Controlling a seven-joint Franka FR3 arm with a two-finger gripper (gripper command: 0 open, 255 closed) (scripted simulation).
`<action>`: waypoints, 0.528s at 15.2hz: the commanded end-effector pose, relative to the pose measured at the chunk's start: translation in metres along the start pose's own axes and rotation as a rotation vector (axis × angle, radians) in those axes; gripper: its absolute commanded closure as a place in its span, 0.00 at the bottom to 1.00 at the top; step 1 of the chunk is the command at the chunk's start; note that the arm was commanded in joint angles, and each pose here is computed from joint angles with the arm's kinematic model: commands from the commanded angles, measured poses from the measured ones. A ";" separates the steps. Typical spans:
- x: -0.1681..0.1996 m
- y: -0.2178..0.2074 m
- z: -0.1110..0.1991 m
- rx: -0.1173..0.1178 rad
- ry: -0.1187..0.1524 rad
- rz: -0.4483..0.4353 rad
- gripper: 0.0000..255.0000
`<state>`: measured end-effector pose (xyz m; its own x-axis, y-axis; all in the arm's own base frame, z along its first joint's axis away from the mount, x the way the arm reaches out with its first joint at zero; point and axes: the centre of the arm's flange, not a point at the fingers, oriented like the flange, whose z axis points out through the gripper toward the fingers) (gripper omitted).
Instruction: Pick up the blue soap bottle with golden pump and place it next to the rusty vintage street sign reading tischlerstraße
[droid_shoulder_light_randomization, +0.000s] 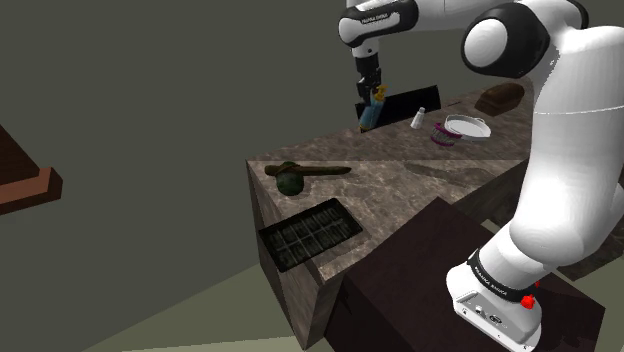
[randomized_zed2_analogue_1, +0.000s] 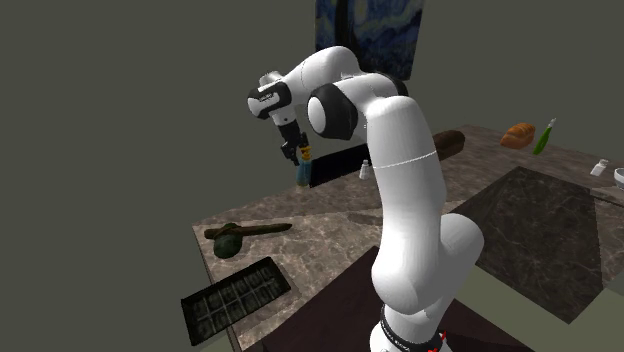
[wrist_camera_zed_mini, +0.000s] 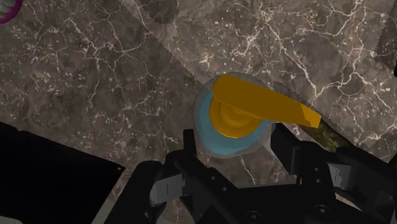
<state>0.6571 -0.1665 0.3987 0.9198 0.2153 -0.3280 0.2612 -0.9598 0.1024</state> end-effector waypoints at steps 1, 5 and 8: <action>-0.003 0.001 -0.011 0.000 0.000 0.000 1.00; -0.010 0.003 -0.031 0.000 0.000 0.000 1.00; -0.015 0.005 -0.046 0.000 0.000 0.000 1.00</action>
<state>0.6576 -0.1659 0.4411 0.9198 0.2154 -0.3280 0.2613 -0.9598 0.1025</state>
